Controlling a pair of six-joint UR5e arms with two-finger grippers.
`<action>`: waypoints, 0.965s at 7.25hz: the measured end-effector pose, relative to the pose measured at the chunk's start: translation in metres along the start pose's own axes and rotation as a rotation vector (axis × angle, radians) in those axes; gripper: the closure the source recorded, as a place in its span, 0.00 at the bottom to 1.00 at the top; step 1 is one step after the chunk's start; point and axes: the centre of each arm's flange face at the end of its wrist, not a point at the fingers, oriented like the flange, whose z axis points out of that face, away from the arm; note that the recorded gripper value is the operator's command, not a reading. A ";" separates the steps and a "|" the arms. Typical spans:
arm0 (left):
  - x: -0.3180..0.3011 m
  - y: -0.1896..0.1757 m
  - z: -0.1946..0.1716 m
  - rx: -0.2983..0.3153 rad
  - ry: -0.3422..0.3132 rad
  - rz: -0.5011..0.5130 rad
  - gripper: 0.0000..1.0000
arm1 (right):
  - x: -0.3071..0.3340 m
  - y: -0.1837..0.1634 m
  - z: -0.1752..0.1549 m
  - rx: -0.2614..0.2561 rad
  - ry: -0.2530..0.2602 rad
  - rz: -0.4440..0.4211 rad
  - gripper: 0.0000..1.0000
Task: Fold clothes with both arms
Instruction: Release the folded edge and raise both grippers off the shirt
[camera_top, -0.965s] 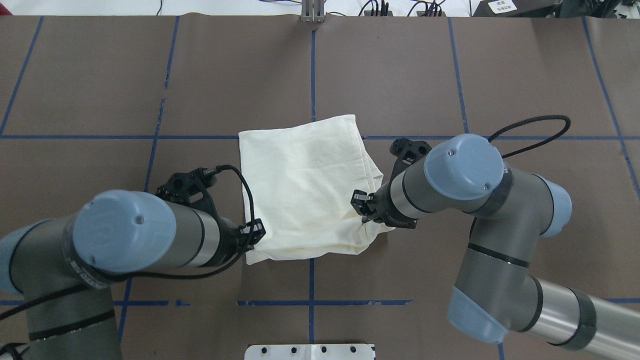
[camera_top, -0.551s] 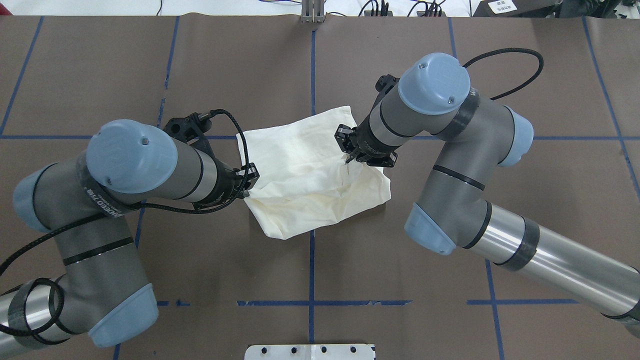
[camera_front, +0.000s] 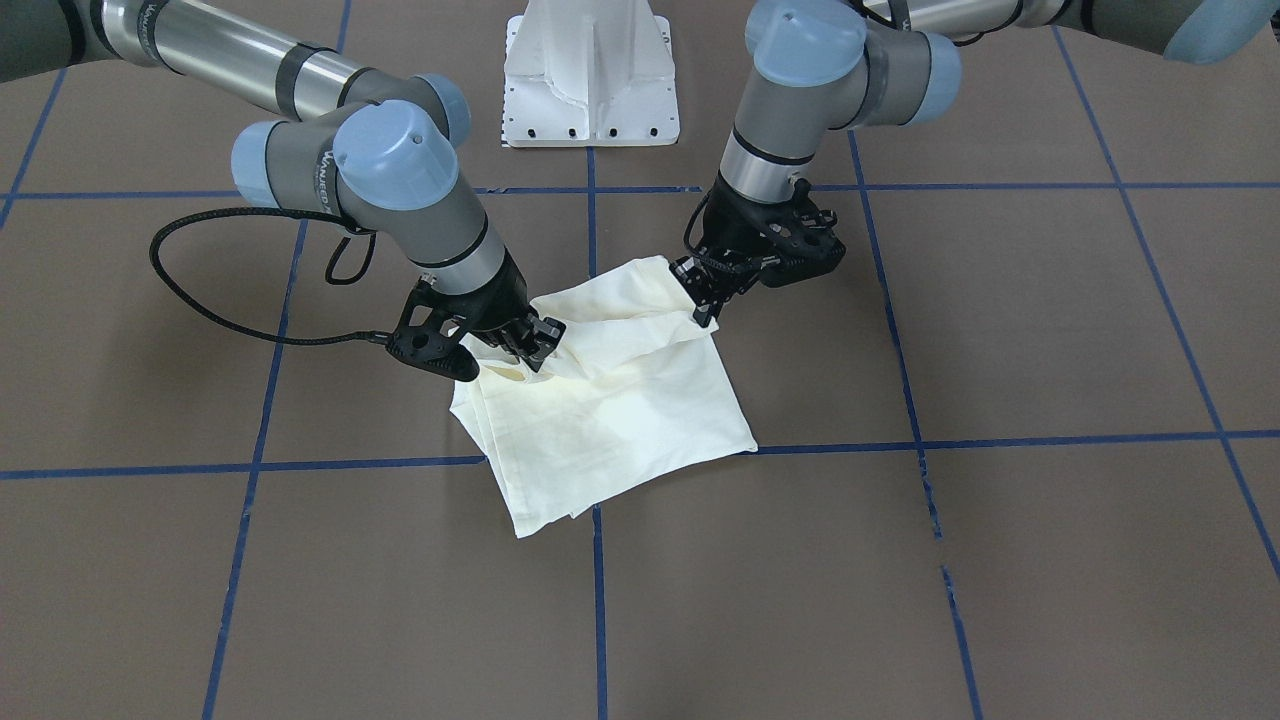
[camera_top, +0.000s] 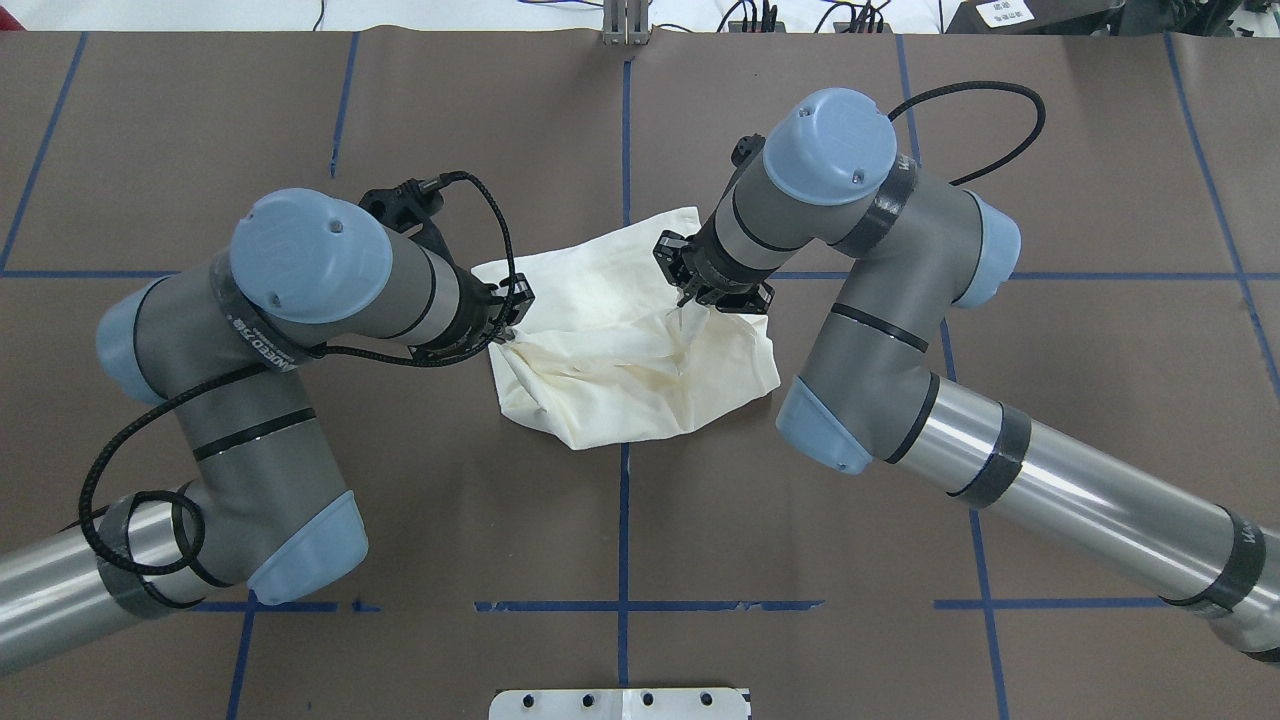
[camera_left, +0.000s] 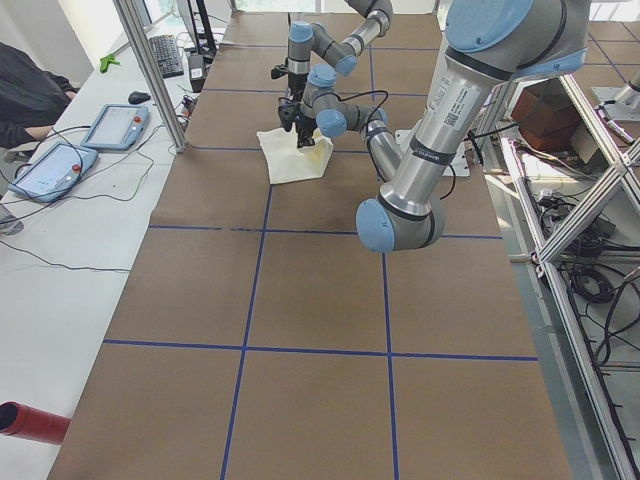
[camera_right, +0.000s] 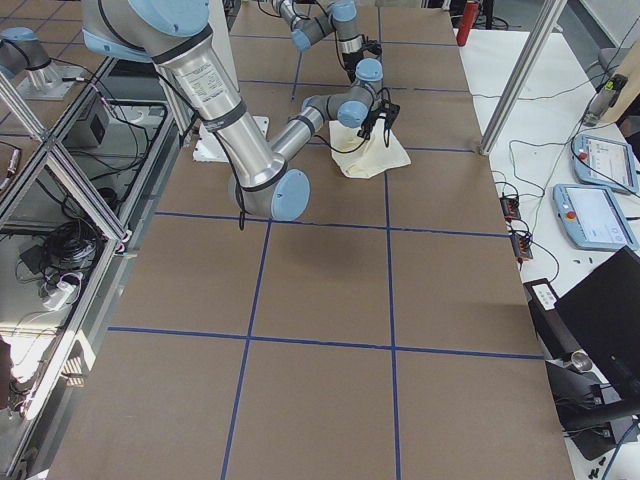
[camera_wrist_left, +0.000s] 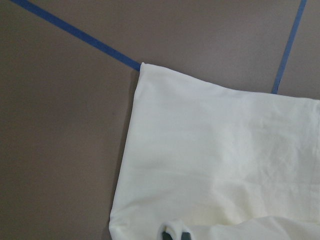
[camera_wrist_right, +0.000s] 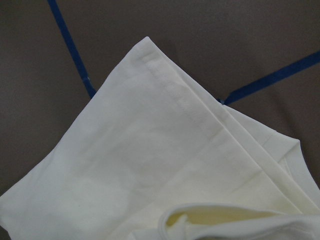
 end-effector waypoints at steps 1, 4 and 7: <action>0.007 -0.021 0.010 0.023 0.000 0.009 1.00 | -0.001 -0.018 0.002 -0.021 0.017 0.026 1.00; 0.010 -0.057 0.045 0.062 -0.025 0.013 0.01 | -0.008 -0.062 0.010 -0.064 0.059 0.092 0.00; 0.008 -0.072 0.062 0.112 -0.047 0.041 0.00 | -0.015 -0.086 0.009 -0.049 0.054 0.113 0.00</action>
